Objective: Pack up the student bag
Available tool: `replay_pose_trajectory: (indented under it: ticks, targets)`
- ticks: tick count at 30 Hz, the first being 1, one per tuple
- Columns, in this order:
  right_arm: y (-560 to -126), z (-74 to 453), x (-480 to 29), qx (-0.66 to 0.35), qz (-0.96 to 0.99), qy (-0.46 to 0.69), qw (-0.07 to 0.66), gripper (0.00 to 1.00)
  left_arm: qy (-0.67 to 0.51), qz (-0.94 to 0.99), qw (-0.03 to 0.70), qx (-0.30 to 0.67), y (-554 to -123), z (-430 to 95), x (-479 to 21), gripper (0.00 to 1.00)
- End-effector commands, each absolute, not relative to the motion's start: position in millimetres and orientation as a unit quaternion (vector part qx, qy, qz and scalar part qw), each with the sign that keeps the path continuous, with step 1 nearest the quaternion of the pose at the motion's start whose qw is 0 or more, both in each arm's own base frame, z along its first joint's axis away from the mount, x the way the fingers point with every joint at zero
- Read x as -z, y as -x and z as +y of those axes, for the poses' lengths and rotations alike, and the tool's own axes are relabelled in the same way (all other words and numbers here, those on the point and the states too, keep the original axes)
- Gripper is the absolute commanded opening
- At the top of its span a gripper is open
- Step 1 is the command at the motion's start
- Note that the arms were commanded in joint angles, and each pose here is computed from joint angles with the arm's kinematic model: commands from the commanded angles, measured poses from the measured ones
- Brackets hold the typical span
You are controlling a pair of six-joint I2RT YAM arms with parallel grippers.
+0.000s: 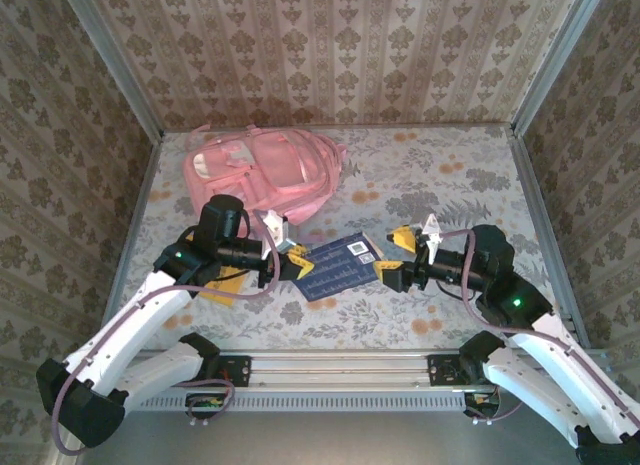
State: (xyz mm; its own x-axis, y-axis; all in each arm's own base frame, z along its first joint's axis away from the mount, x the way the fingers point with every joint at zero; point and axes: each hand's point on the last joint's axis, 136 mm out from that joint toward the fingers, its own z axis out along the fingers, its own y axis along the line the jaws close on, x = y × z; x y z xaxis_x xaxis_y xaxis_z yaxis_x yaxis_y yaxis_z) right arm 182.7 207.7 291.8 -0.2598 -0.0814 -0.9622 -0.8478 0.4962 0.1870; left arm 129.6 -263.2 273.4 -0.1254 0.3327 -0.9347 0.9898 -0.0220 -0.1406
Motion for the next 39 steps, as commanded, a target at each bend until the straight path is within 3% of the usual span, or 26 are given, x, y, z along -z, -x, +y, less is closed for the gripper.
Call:
replay_pose_trajectory:
  ticks: [1,8,16,19,23,25,28,30,31,36,39]
  targets:
    - [-180,212,-299,-0.363,0.688,0.368,0.510,0.80,-0.580,0.543,0.383,0.471,-119,-269,-287,0.00]
    - [-182,225,-303,-0.373,0.684,0.399,0.484,0.81,-0.589,0.525,0.376,0.486,-112,-272,-289,0.00]
    - [-159,249,-302,-0.437,0.655,0.439,0.432,0.65,-0.591,0.525,0.369,0.488,-110,-274,-285,0.00]
    - [-151,251,-298,-0.445,0.652,0.447,0.420,0.49,-0.591,0.525,0.372,0.487,-110,-274,-286,0.00]
    - [-151,249,-295,-0.434,0.656,0.448,0.425,0.00,-0.584,0.535,0.379,0.478,-115,-275,-285,0.00]
    - [-160,244,-293,-0.411,0.671,0.432,0.441,0.00,-0.572,0.553,0.392,0.463,-125,-276,-284,0.00]
    - [-184,230,-295,-0.366,0.705,0.375,0.478,0.00,-0.539,0.588,0.419,0.433,-144,-274,-283,0.29]
    - [-213,207,-297,-0.325,0.749,0.273,0.509,0.00,-0.508,0.618,0.438,0.410,-159,-272,-282,0.53]
    - [-223,196,-296,-0.313,0.766,0.225,0.515,0.00,-0.494,0.631,0.445,0.400,-166,-270,-282,0.60]
    - [-248,155,-274,-0.304,0.820,0.035,0.484,0.00,-0.355,0.747,0.464,0.319,-227,-246,-278,0.82]
    - [-251,146,-260,-0.304,0.831,-0.010,0.466,0.00,-0.237,0.826,0.431,0.276,-268,-220,-268,0.85]
